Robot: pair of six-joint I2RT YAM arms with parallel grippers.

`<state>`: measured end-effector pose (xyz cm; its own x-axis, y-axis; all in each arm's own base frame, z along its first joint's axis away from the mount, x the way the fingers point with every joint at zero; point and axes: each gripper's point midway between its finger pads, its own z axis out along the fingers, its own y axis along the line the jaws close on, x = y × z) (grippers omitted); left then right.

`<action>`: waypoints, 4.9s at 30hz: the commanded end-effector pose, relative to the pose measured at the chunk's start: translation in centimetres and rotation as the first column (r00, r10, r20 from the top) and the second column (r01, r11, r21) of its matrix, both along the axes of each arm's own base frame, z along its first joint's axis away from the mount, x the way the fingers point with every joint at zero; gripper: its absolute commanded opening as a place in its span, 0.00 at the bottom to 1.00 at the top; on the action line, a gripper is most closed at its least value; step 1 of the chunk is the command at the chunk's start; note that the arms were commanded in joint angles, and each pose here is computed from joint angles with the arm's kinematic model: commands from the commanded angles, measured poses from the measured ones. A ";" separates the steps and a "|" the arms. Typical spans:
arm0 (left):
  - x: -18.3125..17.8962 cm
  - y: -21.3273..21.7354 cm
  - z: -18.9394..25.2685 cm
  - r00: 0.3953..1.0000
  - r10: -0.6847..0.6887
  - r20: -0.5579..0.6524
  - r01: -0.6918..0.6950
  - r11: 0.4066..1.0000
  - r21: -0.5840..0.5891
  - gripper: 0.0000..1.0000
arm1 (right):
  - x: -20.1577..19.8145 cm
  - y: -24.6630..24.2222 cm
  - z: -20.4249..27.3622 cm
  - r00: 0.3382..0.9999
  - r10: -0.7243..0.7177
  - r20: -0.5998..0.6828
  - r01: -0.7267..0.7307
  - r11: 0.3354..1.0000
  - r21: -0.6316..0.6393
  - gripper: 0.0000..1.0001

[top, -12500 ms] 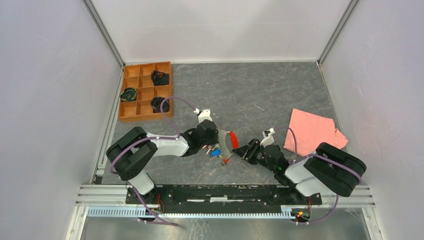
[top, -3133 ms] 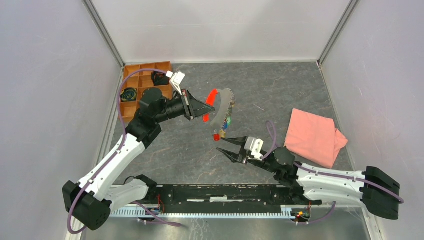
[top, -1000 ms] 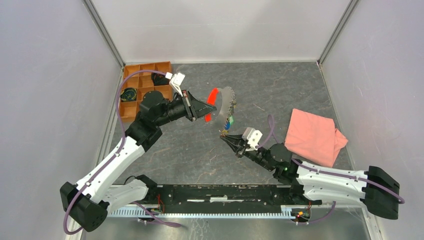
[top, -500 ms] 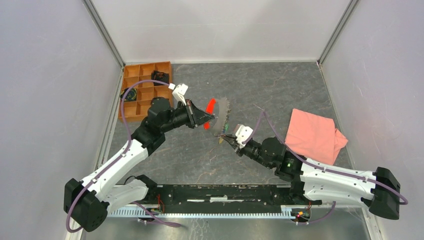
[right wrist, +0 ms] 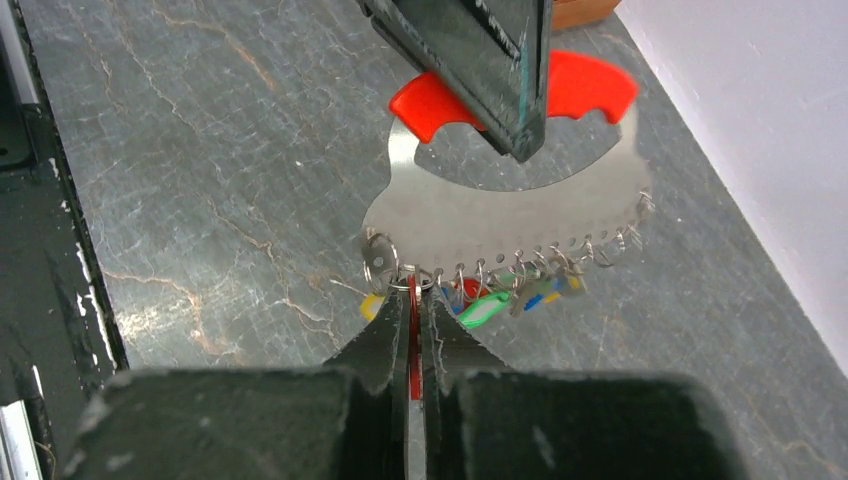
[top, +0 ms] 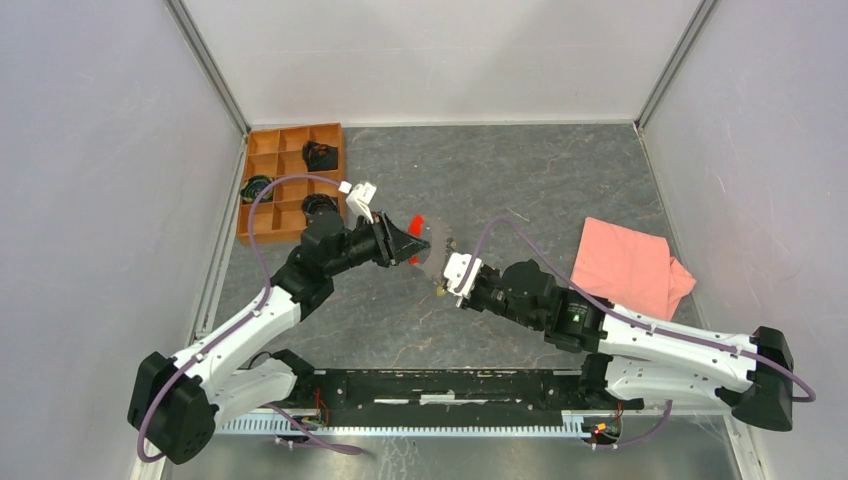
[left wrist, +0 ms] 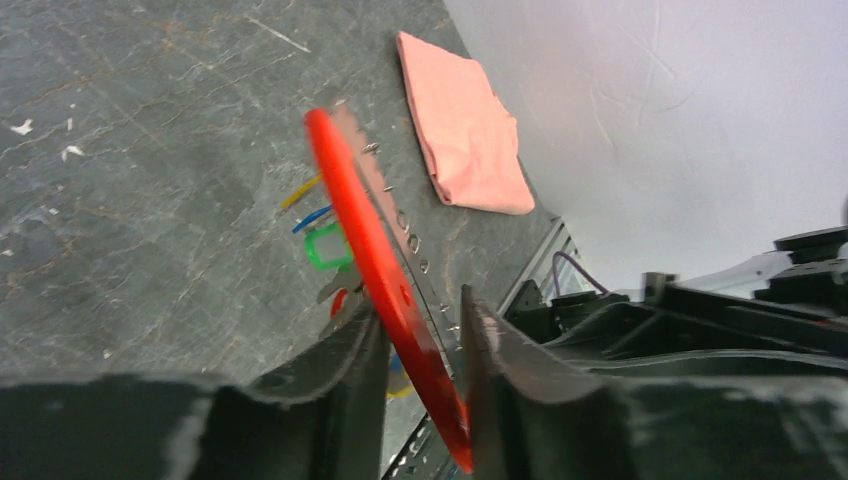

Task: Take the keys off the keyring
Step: Pick up the key from the keyring, then remove the key from the keyring.

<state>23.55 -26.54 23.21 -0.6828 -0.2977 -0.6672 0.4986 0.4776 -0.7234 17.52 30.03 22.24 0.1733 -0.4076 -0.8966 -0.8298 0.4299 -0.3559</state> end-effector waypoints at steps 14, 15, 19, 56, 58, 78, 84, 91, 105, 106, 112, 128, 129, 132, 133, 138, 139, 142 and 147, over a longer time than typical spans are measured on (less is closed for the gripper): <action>-0.3 2.2 0.6 0.988 0.072 0.134 -0.079 0.996 0.047 0.80 | 0.6 0.5 6.2 0.994 0.013 0.109 -0.016 1.000 0.026 0.01; -0.3 2.4 0.8 0.986 0.071 0.152 -0.080 0.995 0.054 0.81 | 0.7 0.5 6.3 0.994 0.010 0.113 -0.013 1.000 0.027 0.01; -0.7 2.9 1.5 0.975 0.062 0.213 -0.079 0.994 0.073 0.83 | 0.4 0.6 6.6 0.992 0.034 0.123 -0.038 0.999 0.026 0.01; -9.8 -1.8 5.3 0.600 -0.283 0.748 0.281 0.950 0.133 0.37 | -4.8 -0.3 9.7 0.929 0.305 0.211 -0.308 0.951 -0.020 0.01; -10.0 -1.8 5.5 0.590 -0.286 0.755 0.285 0.949 0.136 0.37 | -5.1 -0.4 9.7 0.923 0.320 0.216 -0.321 0.947 -0.030 0.01; -12.4 -3.3 5.4 0.511 -0.372 0.775 0.387 0.905 0.178 0.34 | -6.2 -1.0 10.1 0.901 0.335 0.276 -0.317 0.942 -0.108 0.01; -12.6 -3.6 5.5 0.499 -0.376 0.781 0.399 0.899 0.179 0.34 | -6.3 -1.0 10.3 0.898 0.333 0.287 -0.311 0.943 -0.121 0.01; -12.8 -4.0 5.7 0.489 -0.372 0.789 0.411 0.896 0.168 0.34 | -6.3 -0.8 9.9 0.898 0.337 0.283 -0.307 0.941 -0.145 0.01; -13.8 -4.4 5.1 0.501 -0.365 0.785 0.446 0.886 0.128 0.34 | -5.9 -1.0 10.9 0.900 0.303 0.312 -0.273 0.952 -0.137 0.01; -13.9 -4.4 5.0 0.502 -0.366 0.783 0.447 0.886 0.127 0.34 | -5.9 -1.1 11.0 0.901 0.298 0.316 -0.269 0.954 -0.133 0.01; -13.8 -4.3 4.5 0.514 -0.350 0.783 0.431 0.895 0.117 0.34 | -6.0 -1.2 11.6 0.896 0.297 0.329 -0.274 0.955 -0.116 0.01; -13.6 -4.3 4.3 0.536 -0.307 0.786 0.403 0.912 0.081 0.22 | -6.2 -1.4 11.9 0.899 0.290 0.327 -0.275 0.957 -0.093 0.01; -13.6 -4.3 4.4 0.536 -0.302 0.788 0.401 0.913 0.078 0.21 | -6.2 -1.4 11.8 0.900 0.291 0.324 -0.275 0.957 -0.095 0.01; -13.5 -4.3 4.4 0.537 -0.296 0.790 0.393 0.917 0.076 0.14 | -6.2 -1.4 11.7 0.902 0.289 0.321 -0.272 0.957 -0.096 0.01; -13.5 -4.3 4.5 0.537 -0.294 0.791 0.390 0.918 0.076 0.13 | -6.1 -1.4 11.7 0.903 0.287 0.320 -0.271 0.958 -0.096 0.00; -13.4 -4.5 4.1 0.515 -0.317 0.796 0.376 0.918 0.122 0.02 | -6.1 -1.4 11.3 0.911 0.282 0.300 -0.263 0.959 -0.102 0.01; -13.3 -4.6 3.9 0.513 -0.327 0.794 0.371 0.918 0.138 0.02 | -6.0 -1.4 11.1 0.914 0.280 0.293 -0.260 0.960 -0.108 0.01; -13.2 -4.7 3.7 0.499 -0.347 0.794 0.355 0.918 0.178 0.02 | -5.9 -1.2 10.6 0.921 0.274 0.276 -0.249 0.961 -0.125 0.01; -13.0 -5.0 3.2 0.474 -0.369 0.800 0.325 0.917 0.230 0.02 | -5.7 -0.9 10.3 0.927 0.270 0.260 -0.239 0.960 -0.144 0.01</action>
<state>10.05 -31.29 26.06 0.0380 -0.1629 -0.9859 0.9933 0.1141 0.0194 11.43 28.28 27.59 0.5128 -0.4992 -0.6984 -0.7858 0.0546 -0.6160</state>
